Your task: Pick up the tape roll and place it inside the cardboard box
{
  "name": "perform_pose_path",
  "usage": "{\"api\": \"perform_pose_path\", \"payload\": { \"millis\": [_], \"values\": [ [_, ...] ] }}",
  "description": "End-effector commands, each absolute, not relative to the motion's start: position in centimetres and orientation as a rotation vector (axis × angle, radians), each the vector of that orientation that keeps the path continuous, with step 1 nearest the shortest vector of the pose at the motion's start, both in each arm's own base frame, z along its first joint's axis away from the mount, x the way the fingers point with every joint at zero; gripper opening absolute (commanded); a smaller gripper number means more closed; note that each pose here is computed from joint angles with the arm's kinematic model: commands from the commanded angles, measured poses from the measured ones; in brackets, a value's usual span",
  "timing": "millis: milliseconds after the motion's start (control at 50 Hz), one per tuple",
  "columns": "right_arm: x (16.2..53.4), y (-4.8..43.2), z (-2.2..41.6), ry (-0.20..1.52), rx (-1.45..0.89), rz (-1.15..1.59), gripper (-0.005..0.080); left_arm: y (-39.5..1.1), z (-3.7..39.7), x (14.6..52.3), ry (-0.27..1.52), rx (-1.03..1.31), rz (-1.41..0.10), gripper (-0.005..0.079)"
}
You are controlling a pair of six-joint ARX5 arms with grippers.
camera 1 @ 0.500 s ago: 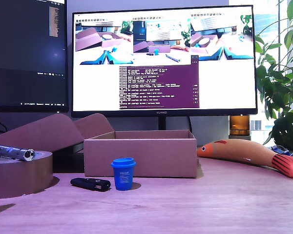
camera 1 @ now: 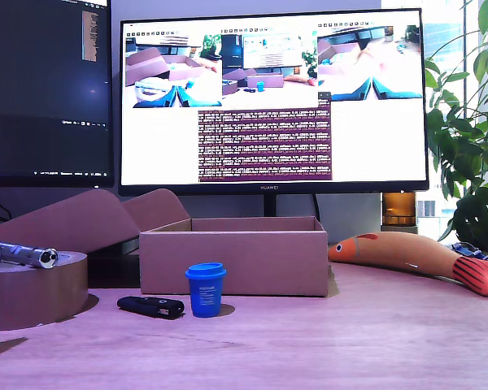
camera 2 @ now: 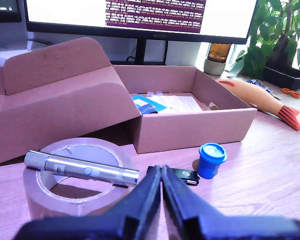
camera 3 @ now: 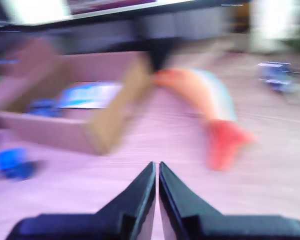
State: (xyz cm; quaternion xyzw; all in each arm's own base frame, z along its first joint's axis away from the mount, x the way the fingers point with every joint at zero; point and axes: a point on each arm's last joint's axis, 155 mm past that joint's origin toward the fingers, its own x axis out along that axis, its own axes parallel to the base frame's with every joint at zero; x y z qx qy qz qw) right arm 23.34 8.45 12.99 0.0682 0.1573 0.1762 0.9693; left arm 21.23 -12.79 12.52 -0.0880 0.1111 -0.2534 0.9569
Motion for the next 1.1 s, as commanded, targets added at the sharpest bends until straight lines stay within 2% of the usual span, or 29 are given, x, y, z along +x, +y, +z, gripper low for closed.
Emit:
{"api": "perform_pose_path", "payload": {
  "millis": [0,640,900,1080],
  "values": [
    [23.2,9.2,13.1,0.313,0.148,0.397,-0.001,-12.8,11.9,21.2,0.235,-0.181,-0.516,-0.0019],
    [17.4,18.2,11.5,0.473,0.169,0.862,-0.0011,-13.1,14.3,20.3,0.221,-0.133,-0.558,-0.0019],
    [14.7,21.3,10.8,0.51,0.107,1.025,-0.0011,-12.4,15.0,21.1,0.263,-0.125,-0.499,-0.0019],
    [15.4,22.0,11.4,0.458,0.08,1.011,-0.0011,-12.7,14.6,21.5,0.326,-0.054,-0.499,-0.0019]
  ]
}}
